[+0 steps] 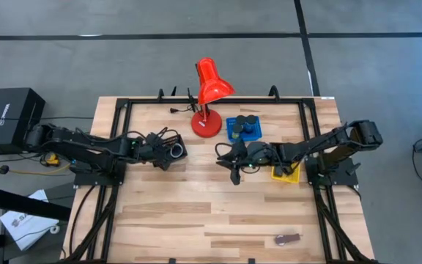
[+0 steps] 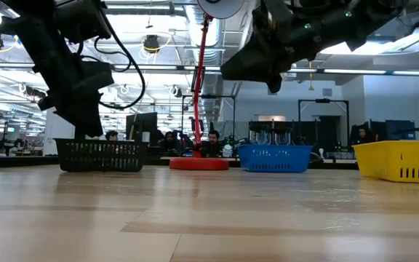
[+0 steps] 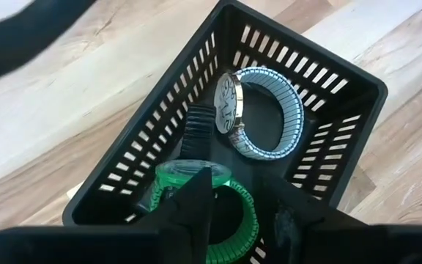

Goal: Pick & Place Office items
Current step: Put the green wristwatch into the black basket, then put the brown wristwatch into the black basket

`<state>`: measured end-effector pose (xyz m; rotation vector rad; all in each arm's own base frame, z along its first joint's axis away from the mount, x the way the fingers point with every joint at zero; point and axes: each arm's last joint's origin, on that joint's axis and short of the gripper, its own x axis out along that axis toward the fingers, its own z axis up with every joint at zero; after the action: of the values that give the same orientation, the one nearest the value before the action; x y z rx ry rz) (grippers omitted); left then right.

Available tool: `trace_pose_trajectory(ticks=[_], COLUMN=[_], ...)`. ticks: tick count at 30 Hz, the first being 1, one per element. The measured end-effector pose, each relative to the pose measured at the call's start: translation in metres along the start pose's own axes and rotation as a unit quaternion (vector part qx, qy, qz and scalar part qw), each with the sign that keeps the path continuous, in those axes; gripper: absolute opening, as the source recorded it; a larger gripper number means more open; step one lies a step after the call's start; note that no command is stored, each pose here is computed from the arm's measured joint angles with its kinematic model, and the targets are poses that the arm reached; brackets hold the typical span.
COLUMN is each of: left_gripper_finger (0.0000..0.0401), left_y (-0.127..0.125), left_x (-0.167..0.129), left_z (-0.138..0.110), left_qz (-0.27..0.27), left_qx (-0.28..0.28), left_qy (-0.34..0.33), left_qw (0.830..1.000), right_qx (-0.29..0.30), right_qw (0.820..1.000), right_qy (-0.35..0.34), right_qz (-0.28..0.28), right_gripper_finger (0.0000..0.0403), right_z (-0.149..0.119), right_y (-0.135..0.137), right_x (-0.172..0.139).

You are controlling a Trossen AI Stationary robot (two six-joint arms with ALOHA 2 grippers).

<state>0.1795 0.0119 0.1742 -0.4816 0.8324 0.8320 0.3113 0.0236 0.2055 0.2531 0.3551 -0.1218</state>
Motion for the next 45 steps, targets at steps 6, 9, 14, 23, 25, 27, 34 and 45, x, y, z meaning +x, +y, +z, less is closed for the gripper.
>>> trace_pose_trajectory(ticks=[6,9,14,23,25,27,34,45], left_gripper_finger=[0.0099,0.0095,0.009,0.0089,0.0089,0.0089,0.0089,0.0089], left_y=[-0.003,-0.005,-0.009,-0.021,-0.023,-0.024,-0.025,-0.025], left_x=[0.0,-0.004,-0.013,-0.029,-0.03,-0.031,-0.032,-0.032], left_z=[0.003,0.007,0.016,0.021,0.02,0.019,0.02,0.02], left_qz=[-0.014,-0.036,-0.082,-0.16,-0.168,-0.17,-0.175,-0.175], left_qx=[-0.004,0.011,-0.013,-0.033,-0.03,-0.028,-0.031,-0.031], left_qy=[-0.013,-0.034,-0.08,-0.126,-0.127,-0.127,-0.131,-0.131], left_qw=[1.0,0.999,0.993,0.979,0.977,0.977,0.975,0.975], right_qx=[-0.08,-0.088,-0.09,-0.075,-0.08,-0.106,-0.163,-0.145], right_qw=[0.996,0.996,0.995,0.996,0.995,0.992,0.974,0.959], right_qy=[0.009,0.002,-0.011,-0.018,-0.018,-0.023,-0.068,0.2], right_qz=[0.021,0.025,0.03,0.038,0.048,0.071,0.142,0.136], right_gripper_finger=[0.0072,0.0072,0.008,0.0131,0.0146,0.0159,0.0178,0.017], right_z=[-0.003,-0.002,0.0,0.001,-0.001,-0.002,0.017,0.002], right_y=[0.005,0.007,0.01,0.014,0.02,0.029,0.079,0.167], right_x=[-0.001,-0.001,-0.001,-0.002,-0.003,-0.005,-0.016,-0.02])
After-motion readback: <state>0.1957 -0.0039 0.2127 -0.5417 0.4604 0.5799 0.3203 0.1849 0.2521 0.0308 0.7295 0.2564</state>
